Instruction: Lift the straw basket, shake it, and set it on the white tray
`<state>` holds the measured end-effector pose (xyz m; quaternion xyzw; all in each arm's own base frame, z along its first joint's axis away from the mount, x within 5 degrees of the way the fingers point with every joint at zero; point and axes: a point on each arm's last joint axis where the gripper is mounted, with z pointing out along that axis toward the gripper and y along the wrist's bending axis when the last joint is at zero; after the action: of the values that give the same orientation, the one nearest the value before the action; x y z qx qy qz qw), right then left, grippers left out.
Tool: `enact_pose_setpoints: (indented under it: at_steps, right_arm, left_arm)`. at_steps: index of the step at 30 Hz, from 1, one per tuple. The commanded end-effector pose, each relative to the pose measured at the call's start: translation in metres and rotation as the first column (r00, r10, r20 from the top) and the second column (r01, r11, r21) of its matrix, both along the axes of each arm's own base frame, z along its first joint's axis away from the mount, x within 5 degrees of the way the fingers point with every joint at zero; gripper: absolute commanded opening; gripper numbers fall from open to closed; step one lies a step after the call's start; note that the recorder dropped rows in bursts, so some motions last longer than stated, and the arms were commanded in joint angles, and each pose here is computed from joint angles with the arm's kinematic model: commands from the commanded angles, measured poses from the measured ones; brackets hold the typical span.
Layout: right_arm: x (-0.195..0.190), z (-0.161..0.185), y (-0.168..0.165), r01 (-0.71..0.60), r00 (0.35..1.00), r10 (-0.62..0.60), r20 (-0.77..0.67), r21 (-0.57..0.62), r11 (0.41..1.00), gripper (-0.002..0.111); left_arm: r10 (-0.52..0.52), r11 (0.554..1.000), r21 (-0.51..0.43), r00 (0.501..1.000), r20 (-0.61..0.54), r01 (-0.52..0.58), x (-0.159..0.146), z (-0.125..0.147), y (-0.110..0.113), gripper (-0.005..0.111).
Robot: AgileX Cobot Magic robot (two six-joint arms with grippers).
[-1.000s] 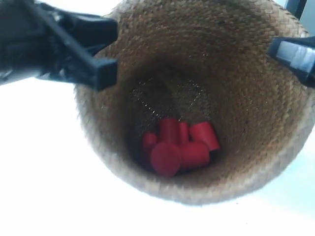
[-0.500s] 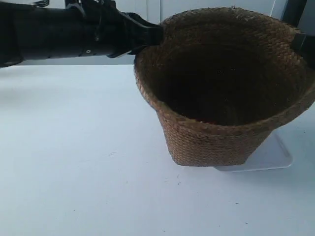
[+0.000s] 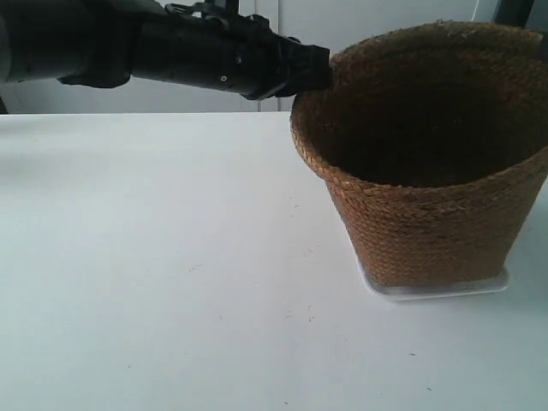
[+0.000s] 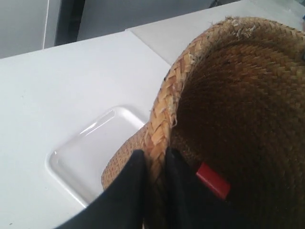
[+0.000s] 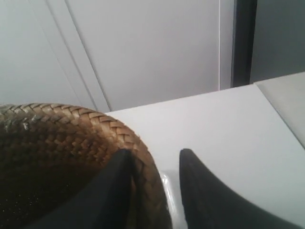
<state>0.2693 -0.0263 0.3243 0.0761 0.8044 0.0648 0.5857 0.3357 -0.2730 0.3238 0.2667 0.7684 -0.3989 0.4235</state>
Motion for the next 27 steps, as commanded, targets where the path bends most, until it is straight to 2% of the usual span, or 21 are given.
enact_pose_setpoints:
  at_steps: [1,5,10,12,16,18,21,24,27]
  right_arm:
    - [0.015,-0.015,-0.018,0.127,0.991,-0.128,-0.044,-0.014,0.992,0.0]
    - [0.025,-0.032,-0.021,0.13,0.986,-0.131,-0.1,-0.013,0.991,0.0]
    - [0.026,-0.033,-0.021,0.132,0.986,-0.133,-0.103,-0.015,0.991,0.001]
    - [0.025,-0.032,-0.02,0.124,0.987,-0.124,-0.1,-0.011,0.992,0.005]
    - [0.026,-0.029,-0.017,0.09,0.991,-0.089,-0.097,0.003,0.996,0.027]
    - [0.027,-0.027,-0.017,0.088,0.992,-0.087,-0.092,0.003,0.996,0.048]
    - [0.027,-0.025,-0.015,0.075,0.994,-0.074,-0.085,0.007,0.997,0.083]
    - [0.029,-0.019,-0.012,0.039,0.997,-0.038,-0.071,0.019,0.999,0.104]
    - [0.031,-0.011,-0.009,0.009,0.999,-0.008,-0.051,0.027,1.0,0.105]
  left_arm:
    - [0.007,0.999,0.036,1.0,0.014,-0.007,0.008,0.001,0.0,0.0]
    - [0.01,0.998,0.066,1.0,0.022,-0.012,0.01,0.004,0.0,0.0]
    - [0.013,0.998,0.068,1.0,0.016,-0.014,0.013,0.0,-0.002,0.0]
    - [0.014,0.997,0.073,1.0,0.004,-0.014,0.016,-0.007,-0.004,0.005]
    - [0.0,0.997,0.075,1.0,-0.021,0.001,0.018,-0.014,-0.007,0.03]
    - [0.005,0.997,0.075,1.0,-0.017,-0.004,0.019,-0.014,-0.007,0.048]
    - [0.016,0.998,0.064,1.0,-0.005,-0.016,0.02,-0.01,-0.007,0.067]
    - [0.014,0.998,0.056,1.0,0.006,-0.014,0.021,-0.005,-0.007,0.071]
    - [0.024,0.999,0.044,0.999,0.036,-0.025,0.022,0.004,-0.007,0.071]
